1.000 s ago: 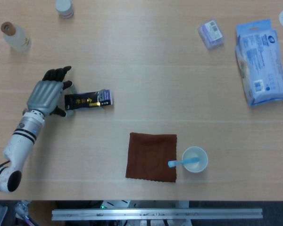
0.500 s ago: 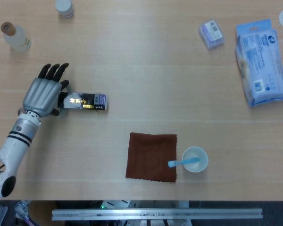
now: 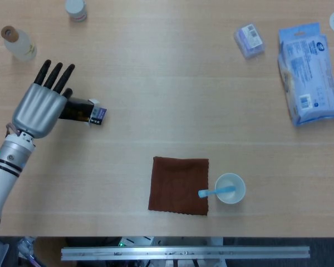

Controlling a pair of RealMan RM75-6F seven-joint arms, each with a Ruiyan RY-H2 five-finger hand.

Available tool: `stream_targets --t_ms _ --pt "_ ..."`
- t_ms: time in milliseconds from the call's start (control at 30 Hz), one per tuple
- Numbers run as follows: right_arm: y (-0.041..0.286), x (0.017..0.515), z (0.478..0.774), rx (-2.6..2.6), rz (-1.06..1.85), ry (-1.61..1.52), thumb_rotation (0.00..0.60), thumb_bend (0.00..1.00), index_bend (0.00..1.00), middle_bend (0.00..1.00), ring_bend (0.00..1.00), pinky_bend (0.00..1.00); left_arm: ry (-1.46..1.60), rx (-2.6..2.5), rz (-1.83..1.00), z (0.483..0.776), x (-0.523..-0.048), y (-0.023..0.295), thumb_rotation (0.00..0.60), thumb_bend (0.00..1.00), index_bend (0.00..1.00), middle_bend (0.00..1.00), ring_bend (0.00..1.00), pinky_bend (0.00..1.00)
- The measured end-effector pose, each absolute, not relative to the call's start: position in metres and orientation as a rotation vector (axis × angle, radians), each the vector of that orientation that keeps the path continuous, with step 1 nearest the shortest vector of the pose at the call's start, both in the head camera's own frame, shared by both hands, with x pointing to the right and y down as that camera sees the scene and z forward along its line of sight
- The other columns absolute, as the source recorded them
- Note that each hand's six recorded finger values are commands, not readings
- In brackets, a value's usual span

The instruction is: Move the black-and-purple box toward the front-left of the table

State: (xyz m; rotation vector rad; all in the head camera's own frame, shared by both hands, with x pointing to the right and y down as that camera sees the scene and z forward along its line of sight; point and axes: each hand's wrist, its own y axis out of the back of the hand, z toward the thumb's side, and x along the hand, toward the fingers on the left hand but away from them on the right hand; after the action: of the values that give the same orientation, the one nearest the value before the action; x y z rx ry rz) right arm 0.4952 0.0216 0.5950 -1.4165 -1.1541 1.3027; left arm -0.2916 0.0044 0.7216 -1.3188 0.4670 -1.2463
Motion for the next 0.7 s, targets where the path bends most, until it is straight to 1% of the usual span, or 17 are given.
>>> stream_targets --t_ms 300,367,533,700 --pt "0.022 0.494 0.593 -1.414 1.297 -1.154 0.6 0.01 0.4 0.18 0.22 0.35 0.297 -0.998 -1.168 0.677 -0.29 -0.003 0.6 0.17 0.46 0.0 0.0 0.0" --pt "0.023 0.495 0.593 -1.414 1.299 -1.153 0.6 0.01 0.4 0.18 0.22 0.35 0.267 -0.96 -1.156 0.671 -0.289 -0.003 0.6 0.17 0.46 0.0 0.0 0.0" --pt "0.023 0.496 0.593 -1.413 1.301 -1.155 0.6 0.01 0.4 0.18 0.22 0.35 0.219 -0.911 -1.154 0.668 -0.293 -0.001 0.6 0.17 0.46 0.0 0.0 0.0" --pt "0.023 0.496 0.593 -1.412 1.3 -1.156 0.6 0.01 0.4 0.18 0.22 0.35 0.256 -0.965 -1.199 0.672 -0.302 -0.001 0.6 0.17 0.46 0.0 0.0 0.0"
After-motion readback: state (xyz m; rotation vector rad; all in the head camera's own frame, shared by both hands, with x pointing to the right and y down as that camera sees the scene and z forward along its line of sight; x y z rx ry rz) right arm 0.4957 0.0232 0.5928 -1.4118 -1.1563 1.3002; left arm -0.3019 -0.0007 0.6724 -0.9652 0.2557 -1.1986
